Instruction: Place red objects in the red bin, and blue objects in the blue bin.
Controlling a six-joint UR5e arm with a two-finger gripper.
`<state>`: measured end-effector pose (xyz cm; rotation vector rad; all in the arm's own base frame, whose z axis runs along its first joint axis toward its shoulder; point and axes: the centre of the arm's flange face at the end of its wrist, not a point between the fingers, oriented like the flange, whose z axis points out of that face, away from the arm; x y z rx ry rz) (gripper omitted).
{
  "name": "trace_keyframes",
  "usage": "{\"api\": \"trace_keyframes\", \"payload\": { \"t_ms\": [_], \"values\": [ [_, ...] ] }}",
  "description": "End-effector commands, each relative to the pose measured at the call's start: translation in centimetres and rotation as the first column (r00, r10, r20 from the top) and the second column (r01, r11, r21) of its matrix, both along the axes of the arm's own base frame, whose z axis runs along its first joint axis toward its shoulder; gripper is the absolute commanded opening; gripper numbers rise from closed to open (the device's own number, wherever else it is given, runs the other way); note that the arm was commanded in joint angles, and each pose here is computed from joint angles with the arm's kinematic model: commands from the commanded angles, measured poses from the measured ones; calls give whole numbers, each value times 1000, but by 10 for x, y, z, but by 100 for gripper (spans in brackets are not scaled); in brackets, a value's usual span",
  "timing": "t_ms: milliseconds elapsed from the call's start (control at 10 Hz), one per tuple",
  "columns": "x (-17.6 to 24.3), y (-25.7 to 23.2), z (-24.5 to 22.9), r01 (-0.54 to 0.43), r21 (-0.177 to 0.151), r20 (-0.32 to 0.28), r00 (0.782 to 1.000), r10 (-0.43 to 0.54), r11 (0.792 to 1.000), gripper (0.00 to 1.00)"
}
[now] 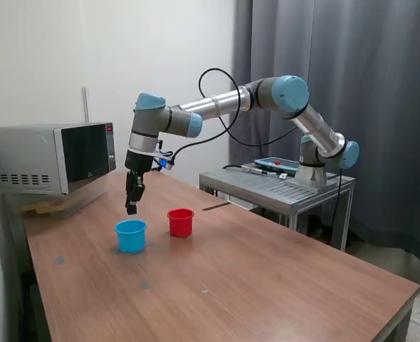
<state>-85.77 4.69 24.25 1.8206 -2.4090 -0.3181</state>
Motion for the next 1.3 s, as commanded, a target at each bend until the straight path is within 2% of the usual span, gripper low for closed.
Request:
{"api": "trace_keyframes", "payload": {
  "t_ms": [0, 300, 600, 1200],
  "values": [
    [14, 10, -19, 27, -11, 58, 998, -26, 1000, 0],
    [22, 4, -42, 24, -20, 102, 995, -22, 1000, 0],
    [24, 4, -46, 26, -26, 109, 994, -23, 999, 0],
    [17, 18, -34, 36, -12, 33, 999, -36, 999, 0]
  ]
}}
